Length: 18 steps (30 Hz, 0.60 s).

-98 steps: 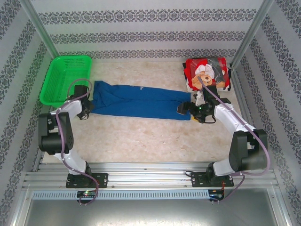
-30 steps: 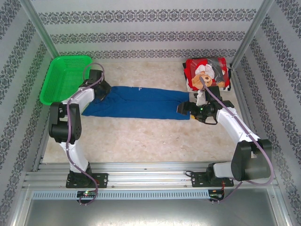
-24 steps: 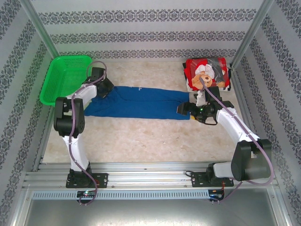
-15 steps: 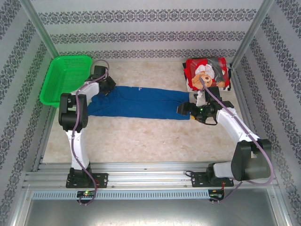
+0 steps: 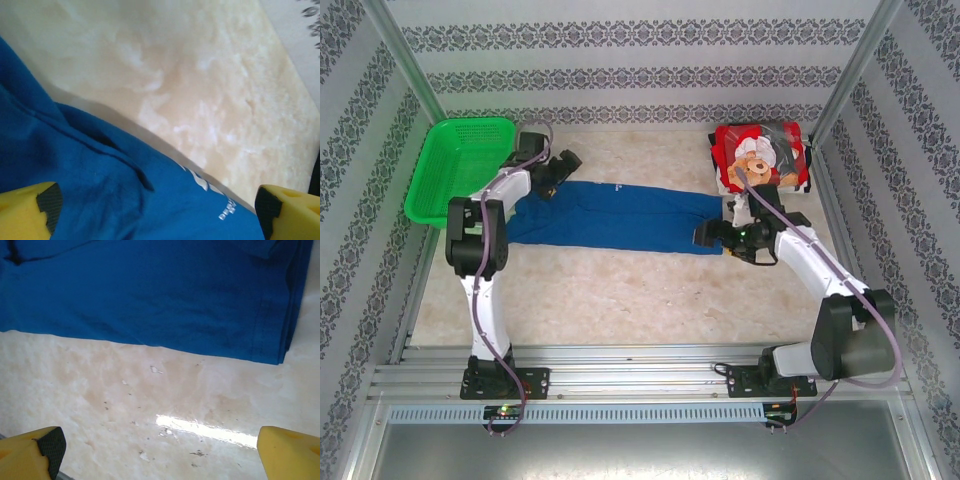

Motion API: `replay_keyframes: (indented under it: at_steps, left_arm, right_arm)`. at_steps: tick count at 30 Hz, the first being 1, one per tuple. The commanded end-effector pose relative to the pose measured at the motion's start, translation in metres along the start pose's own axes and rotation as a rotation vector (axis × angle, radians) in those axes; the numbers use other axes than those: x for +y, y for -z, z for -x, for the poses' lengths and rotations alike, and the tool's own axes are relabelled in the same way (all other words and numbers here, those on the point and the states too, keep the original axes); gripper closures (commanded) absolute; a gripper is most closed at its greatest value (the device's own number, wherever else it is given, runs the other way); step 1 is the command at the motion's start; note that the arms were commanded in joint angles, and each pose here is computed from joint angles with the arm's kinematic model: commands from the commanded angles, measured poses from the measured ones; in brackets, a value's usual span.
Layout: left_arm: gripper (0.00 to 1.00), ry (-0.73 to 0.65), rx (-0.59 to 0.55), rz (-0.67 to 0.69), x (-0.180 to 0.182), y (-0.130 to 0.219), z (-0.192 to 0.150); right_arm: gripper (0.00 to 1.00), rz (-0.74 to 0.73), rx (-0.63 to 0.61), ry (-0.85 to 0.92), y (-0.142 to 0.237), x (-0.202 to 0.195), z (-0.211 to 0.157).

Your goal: Fold and stack the t-shirts

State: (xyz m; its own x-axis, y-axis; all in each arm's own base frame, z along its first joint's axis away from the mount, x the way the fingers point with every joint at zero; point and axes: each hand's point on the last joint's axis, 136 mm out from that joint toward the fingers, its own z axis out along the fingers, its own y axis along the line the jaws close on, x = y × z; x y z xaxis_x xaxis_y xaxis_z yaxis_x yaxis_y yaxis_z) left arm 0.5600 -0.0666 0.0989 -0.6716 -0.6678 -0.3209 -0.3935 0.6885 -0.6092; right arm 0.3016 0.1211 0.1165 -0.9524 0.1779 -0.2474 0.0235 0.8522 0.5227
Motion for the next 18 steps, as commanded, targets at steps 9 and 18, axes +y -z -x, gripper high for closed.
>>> replay_keyframes:
  at_steps: [9, 18]
  left_arm:
    - [0.59, -0.043, -0.051, 0.24, 0.052, 0.065, -0.049]
    - [0.88, -0.055, -0.049, 0.442, 0.09, -0.007, -0.027]
  right_arm:
    - [0.26, -0.204, 0.053, 0.083, -0.061, -0.002, 0.07]
    - [0.68, -0.302, 0.127, 0.016, -0.102, -0.021, 0.086]
